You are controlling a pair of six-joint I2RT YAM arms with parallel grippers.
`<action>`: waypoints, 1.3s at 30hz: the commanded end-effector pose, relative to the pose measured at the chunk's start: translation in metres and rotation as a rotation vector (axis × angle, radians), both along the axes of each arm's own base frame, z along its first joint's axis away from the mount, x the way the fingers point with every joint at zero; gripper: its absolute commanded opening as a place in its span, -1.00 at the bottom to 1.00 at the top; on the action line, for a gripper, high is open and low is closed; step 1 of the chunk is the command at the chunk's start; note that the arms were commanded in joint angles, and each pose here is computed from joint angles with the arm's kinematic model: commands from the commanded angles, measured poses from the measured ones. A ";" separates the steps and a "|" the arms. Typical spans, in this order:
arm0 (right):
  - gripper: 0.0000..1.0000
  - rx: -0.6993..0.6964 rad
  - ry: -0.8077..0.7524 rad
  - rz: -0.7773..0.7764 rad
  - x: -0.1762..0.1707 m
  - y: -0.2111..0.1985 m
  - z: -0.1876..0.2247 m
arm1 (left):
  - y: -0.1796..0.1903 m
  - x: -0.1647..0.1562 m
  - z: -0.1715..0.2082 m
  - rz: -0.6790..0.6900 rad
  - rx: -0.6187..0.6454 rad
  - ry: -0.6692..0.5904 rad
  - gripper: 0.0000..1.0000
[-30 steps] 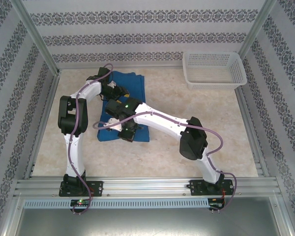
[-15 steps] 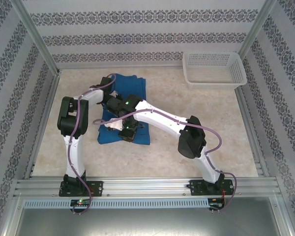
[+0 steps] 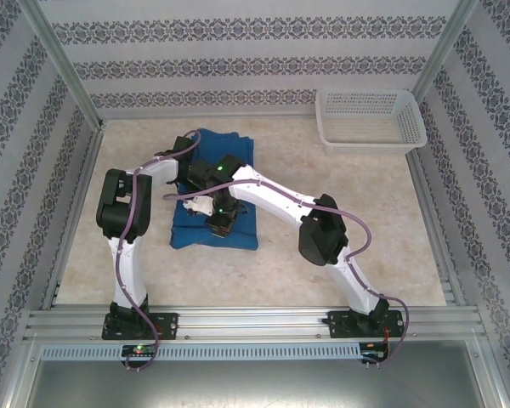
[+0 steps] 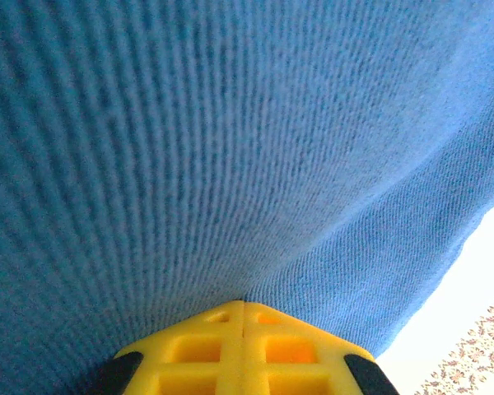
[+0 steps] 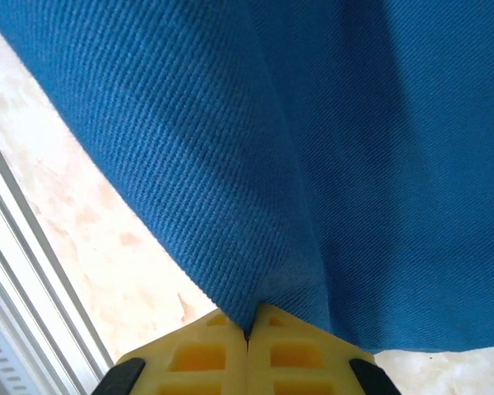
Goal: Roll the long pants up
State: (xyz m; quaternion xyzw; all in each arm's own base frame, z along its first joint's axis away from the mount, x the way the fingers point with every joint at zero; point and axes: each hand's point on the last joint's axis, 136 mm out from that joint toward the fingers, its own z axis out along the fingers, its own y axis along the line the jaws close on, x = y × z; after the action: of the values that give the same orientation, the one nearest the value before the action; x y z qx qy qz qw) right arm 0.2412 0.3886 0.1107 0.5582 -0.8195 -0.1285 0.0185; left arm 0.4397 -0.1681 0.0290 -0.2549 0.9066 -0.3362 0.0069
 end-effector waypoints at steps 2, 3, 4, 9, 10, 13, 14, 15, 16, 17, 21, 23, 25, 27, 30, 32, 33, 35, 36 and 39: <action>-1.00 0.024 0.001 0.013 0.011 0.004 -0.003 | -0.003 -0.026 -0.016 -0.028 0.038 0.108 -1.00; -1.00 0.026 0.003 0.006 0.015 0.003 -0.004 | -0.003 -0.025 -0.016 -0.028 0.037 0.107 -1.00; -1.00 0.027 0.001 0.002 0.019 0.003 -0.005 | -0.003 -0.026 -0.015 -0.029 0.037 0.107 -1.00; -1.00 0.048 -0.009 -0.017 0.039 0.005 -0.004 | -0.003 -0.026 -0.016 -0.032 0.040 0.110 -1.00; -1.00 0.052 -0.011 -0.020 0.043 0.005 -0.005 | -0.003 -0.026 -0.016 -0.032 0.040 0.109 -1.00; -1.00 0.054 -0.014 -0.040 0.055 0.005 -0.012 | -0.003 -0.026 -0.015 -0.033 0.039 0.111 -1.00; -1.00 0.056 -0.012 -0.046 0.058 0.005 -0.014 | -0.003 -0.026 -0.015 -0.033 0.038 0.110 -1.00; -1.00 0.056 -0.008 -0.051 0.060 0.006 -0.018 | -0.003 -0.027 -0.016 -0.035 0.039 0.113 -1.00; -1.00 0.056 -0.003 -0.055 0.062 0.006 -0.021 | -0.003 -0.027 -0.016 -0.036 0.042 0.112 -1.00; -1.00 0.057 0.002 -0.056 0.062 0.007 -0.024 | -0.003 -0.027 -0.016 -0.036 0.041 0.113 -1.00; -1.00 0.048 0.023 -0.060 0.061 0.010 -0.039 | -0.003 -0.027 -0.015 -0.039 0.041 0.114 -1.00; -1.00 0.049 0.024 -0.065 0.062 0.011 -0.045 | -0.003 -0.025 -0.013 -0.041 0.043 0.107 -1.00; -1.00 0.063 0.023 -0.074 0.063 0.016 -0.048 | -0.003 -0.023 -0.011 -0.045 0.044 0.100 -1.00; -1.00 0.088 0.016 -0.078 0.064 0.024 -0.047 | -0.004 -0.021 -0.009 -0.047 0.044 0.098 -0.99; -1.00 0.105 -0.009 -0.074 0.066 0.032 -0.047 | -0.004 -0.018 -0.004 -0.047 0.042 0.087 -0.98; -1.00 0.096 -0.035 -0.081 0.072 0.033 -0.051 | -0.005 -0.016 0.001 -0.049 0.041 0.079 -0.99; -1.00 0.092 -0.042 -0.085 0.074 0.033 -0.053 | -0.005 -0.014 0.005 -0.049 0.038 0.072 -0.99; -1.00 0.086 -0.056 -0.087 0.077 0.033 -0.057 | -0.006 -0.011 0.016 -0.056 0.036 0.059 -0.99; -1.00 0.085 -0.060 -0.088 0.078 0.033 -0.058 | -0.006 -0.010 0.022 -0.061 0.041 0.048 -0.99; -1.00 0.072 -0.061 -0.091 0.080 0.032 -0.065 | 0.007 -0.006 0.048 -0.059 0.107 0.005 -1.00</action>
State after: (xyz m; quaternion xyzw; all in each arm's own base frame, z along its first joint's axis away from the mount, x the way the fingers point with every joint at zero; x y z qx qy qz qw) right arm 0.3135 0.4119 0.0604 0.5256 -0.8374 -0.1489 -0.0194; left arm 0.4374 -0.1645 0.0462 -0.2500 0.9174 -0.3095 -0.0106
